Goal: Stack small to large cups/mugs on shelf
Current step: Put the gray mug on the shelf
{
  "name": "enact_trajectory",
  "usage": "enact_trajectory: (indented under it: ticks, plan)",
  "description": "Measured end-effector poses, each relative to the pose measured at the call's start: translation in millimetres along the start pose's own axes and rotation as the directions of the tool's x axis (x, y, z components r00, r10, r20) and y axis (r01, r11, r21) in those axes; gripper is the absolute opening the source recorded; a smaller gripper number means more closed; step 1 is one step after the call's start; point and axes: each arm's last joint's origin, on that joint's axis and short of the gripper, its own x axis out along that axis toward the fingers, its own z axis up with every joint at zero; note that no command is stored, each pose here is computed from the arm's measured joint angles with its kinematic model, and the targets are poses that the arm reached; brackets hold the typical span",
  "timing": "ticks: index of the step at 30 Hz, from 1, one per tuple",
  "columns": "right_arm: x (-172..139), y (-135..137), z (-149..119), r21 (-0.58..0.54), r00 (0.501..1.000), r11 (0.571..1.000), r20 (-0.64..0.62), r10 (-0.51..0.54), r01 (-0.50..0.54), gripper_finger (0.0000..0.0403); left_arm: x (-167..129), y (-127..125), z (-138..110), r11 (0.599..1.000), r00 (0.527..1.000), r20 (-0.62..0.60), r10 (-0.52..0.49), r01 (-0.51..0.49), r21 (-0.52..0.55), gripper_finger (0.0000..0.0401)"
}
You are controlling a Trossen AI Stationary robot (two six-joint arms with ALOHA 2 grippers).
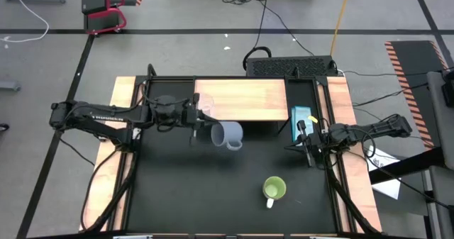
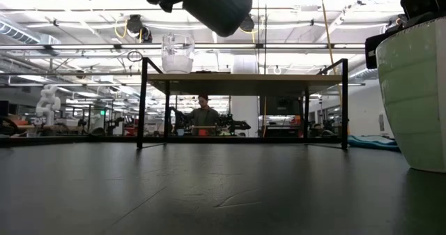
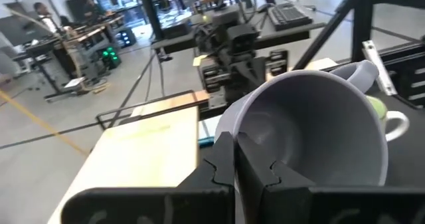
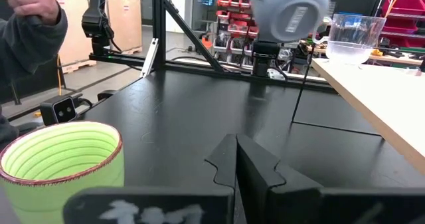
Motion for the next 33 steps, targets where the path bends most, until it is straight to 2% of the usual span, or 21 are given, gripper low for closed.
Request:
enact_trajectory:
  ticks: [5,15,33]
  plan:
    - [0,0,0,0.000,1.000,1.000,0.000,0.000,0.000,0.0000,-2,13,-3,0.999,0.999,0.000,0.042,-0.042,-0.018,0.0000]
    - [0,0,0,0.000,1.000,1.000,0.000,0.000,0.000,0.0000,-5,29,-3,0.999,0.998,0.052,0.028,-0.026,-0.034,0.0000]
    - [0,0,0,0.000,1.000,1.000,0.000,0.000,0.000,0.0000,-5,29,-2,0.997,0.998,0.056,0.027,-0.023,-0.068,0.0000]
